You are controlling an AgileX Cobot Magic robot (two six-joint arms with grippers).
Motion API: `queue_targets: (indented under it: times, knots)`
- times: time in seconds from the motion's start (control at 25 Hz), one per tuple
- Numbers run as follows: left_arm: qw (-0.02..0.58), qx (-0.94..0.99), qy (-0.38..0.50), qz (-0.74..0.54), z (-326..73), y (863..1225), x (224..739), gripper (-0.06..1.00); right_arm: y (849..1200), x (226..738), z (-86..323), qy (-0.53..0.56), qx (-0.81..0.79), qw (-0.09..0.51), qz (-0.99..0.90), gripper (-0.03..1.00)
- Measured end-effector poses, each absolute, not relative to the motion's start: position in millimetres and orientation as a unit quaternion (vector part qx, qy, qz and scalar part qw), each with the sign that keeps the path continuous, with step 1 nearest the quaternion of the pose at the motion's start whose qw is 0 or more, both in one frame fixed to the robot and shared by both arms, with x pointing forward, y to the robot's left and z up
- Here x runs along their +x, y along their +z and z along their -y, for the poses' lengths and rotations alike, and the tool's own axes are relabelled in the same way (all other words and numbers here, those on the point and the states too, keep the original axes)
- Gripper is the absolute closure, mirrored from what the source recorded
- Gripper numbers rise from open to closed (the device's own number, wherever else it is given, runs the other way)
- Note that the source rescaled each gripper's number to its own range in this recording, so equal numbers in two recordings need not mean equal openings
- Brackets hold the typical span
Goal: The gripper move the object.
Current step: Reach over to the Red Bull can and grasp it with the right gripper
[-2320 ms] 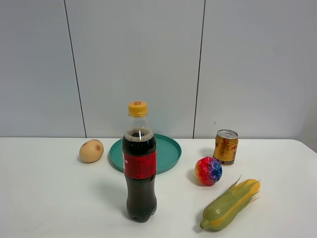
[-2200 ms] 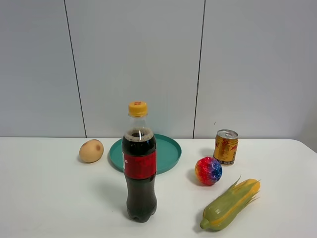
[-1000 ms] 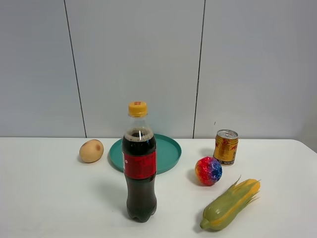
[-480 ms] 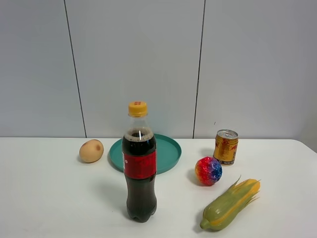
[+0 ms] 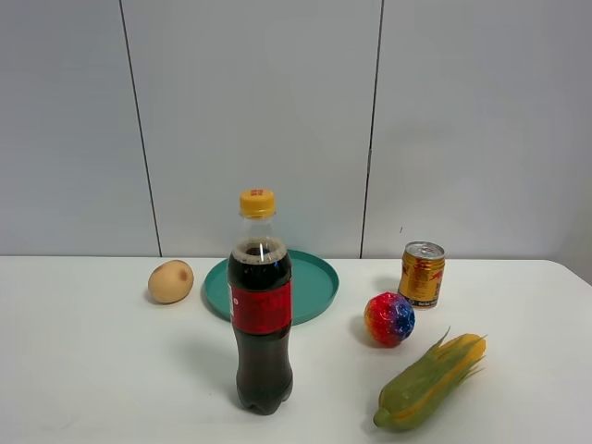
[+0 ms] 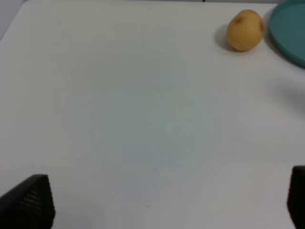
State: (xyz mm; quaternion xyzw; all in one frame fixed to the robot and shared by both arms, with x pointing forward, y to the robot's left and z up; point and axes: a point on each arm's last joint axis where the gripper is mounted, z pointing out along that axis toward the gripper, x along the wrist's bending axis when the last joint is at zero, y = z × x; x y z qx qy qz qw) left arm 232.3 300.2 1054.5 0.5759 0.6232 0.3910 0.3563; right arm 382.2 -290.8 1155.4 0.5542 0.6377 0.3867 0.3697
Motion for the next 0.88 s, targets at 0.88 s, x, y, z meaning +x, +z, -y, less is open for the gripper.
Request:
queue_targets:
  times: [0.88]
  knots:
    - [0.356,0.576,0.391,-0.623,-300,1054,232,-0.06,1043,653,224,0.178,0.643,0.182,-0.723,-0.03]
